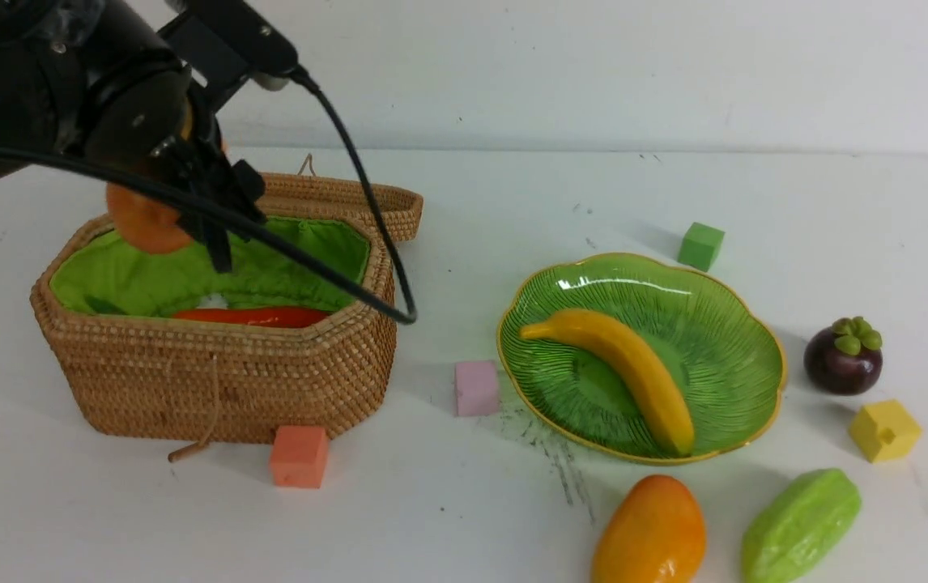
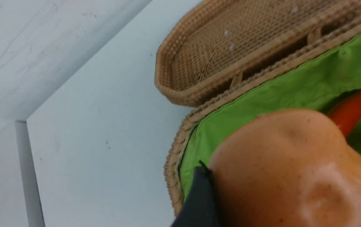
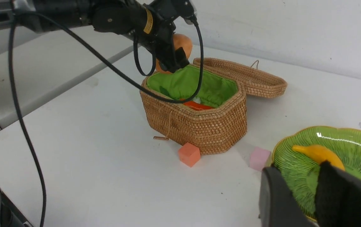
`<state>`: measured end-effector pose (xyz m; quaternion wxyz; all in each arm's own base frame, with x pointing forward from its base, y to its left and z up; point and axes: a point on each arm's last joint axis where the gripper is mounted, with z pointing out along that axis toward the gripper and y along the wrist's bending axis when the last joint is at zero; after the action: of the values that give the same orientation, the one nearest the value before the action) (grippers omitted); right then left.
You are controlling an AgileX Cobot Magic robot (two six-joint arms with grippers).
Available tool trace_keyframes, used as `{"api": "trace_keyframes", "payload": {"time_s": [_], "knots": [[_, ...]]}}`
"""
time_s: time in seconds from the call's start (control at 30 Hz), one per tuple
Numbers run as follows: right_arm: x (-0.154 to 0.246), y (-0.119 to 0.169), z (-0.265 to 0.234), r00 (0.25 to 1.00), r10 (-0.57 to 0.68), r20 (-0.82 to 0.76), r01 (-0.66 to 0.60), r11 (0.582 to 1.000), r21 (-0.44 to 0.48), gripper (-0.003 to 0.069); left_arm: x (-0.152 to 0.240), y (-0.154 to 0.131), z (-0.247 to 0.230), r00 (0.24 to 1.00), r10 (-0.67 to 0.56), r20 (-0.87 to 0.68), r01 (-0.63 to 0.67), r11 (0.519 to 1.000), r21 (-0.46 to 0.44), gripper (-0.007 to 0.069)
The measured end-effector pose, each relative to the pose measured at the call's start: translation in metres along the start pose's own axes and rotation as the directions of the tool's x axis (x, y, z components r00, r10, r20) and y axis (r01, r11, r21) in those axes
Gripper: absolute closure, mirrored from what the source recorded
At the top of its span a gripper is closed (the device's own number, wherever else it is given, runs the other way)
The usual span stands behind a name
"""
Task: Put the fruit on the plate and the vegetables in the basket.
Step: Grab a potato with your left arm and place it in the basket on the left, then use the right arm to grab a mango and put it into the right plate
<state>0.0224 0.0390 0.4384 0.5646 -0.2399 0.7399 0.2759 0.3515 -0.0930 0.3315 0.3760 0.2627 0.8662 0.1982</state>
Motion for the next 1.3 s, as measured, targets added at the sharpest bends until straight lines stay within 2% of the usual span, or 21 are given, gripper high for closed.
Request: {"api": "trace_keyframes", "payload": {"time_s": [0.3, 0.43, 0.6, 0.77, 0.87, 0.97, 1.0, 1.03, 1.1, 1.13, 1.23, 1.3], "knots": [[0.0, 0.0, 0.0, 1.0, -0.002, 0.0, 0.002, 1.0, 0.003, 0.0458, 0.009, 0.003, 0.017, 0.998, -0.003, -0.06, 0.004, 1.0, 0.006, 0.0011], [0.0, 0.0, 0.0, 1.0, -0.002, 0.0, 0.002, 1.0, 0.003, 0.0457, 0.009, 0.003, 0.017, 0.998, -0.003, -0.063, 0.004, 1.0, 0.006, -0.0038], [0.0, 0.0, 0.0, 1.0, -0.002, 0.0, 0.002, 1.0, 0.003, 0.0457, 0.008, 0.004, 0.014, 0.998, -0.007, -0.056, 0.008, 1.0, 0.004, -0.0045], [0.0, 0.0, 0.0, 1.0, -0.002, 0.0, 0.002, 1.0, 0.003, 0.0456, 0.006, 0.009, 0.002, 0.998, -0.055, -0.02, 0.055, 0.998, 0.006, -0.0038], [0.0, 0.0, 0.0, 1.0, -0.002, 0.0, 0.002, 1.0, 0.003, 0.0456, 0.005, 0.01, -0.009, 0.993, -0.117, -0.002, 0.117, 0.992, 0.041, -0.0011], [0.0, 0.0, 0.0, 1.0, -0.002, -0.004, 0.002, 1.0, 0.002, 0.0456, 0.004, 0.01, -0.025, 0.97, -0.242, 0.007, 0.239, 0.964, 0.117, 0.0074], [0.001, 0.0, 0.0, 1.0, -0.002, -0.008, 0.002, 1.0, 0.002, 0.0456, 0.004, 0.01, -0.035, 0.946, -0.325, 0.006, 0.32, 0.933, 0.163, 0.0124], [0.001, 0.0, 0.002, 1.0, 0.009, -0.018, -0.009, 1.0, 0.002, 0.0456, 0.003, 0.01, -0.047, 0.914, -0.406, 0.001, 0.397, 0.893, 0.213, 0.0212], [0.002, -0.001, 0.004, 0.999, 0.024, -0.039, -0.024, 1.0, 0.001, 0.0456, 0.004, 0.01, -0.062, 0.87, -0.492, -0.019, 0.479, 0.837, 0.266, 0.0303], [0.003, -0.002, 0.008, 0.997, 0.035, -0.062, -0.035, 0.999, 0.001, 0.0456, 0.005, 0.011, -0.073, 0.846, -0.533, -0.032, 0.517, 0.802, 0.301, 0.0405], [0.006, -0.005, 0.023, 0.985, 0.075, -0.156, -0.075, 0.997, 0.007, 0.0456, 0.009, 0.012, -0.102, 0.811, -0.581, -0.059, 0.556, 0.736, 0.386, 0.0609], [0.009, -0.009, 0.039, 0.963, 0.109, -0.246, -0.108, 0.994, 0.018, 0.0456, 0.016, 0.011, -0.125, 0.817, -0.573, -0.06, 0.535, 0.715, 0.451, 0.0638]]}}
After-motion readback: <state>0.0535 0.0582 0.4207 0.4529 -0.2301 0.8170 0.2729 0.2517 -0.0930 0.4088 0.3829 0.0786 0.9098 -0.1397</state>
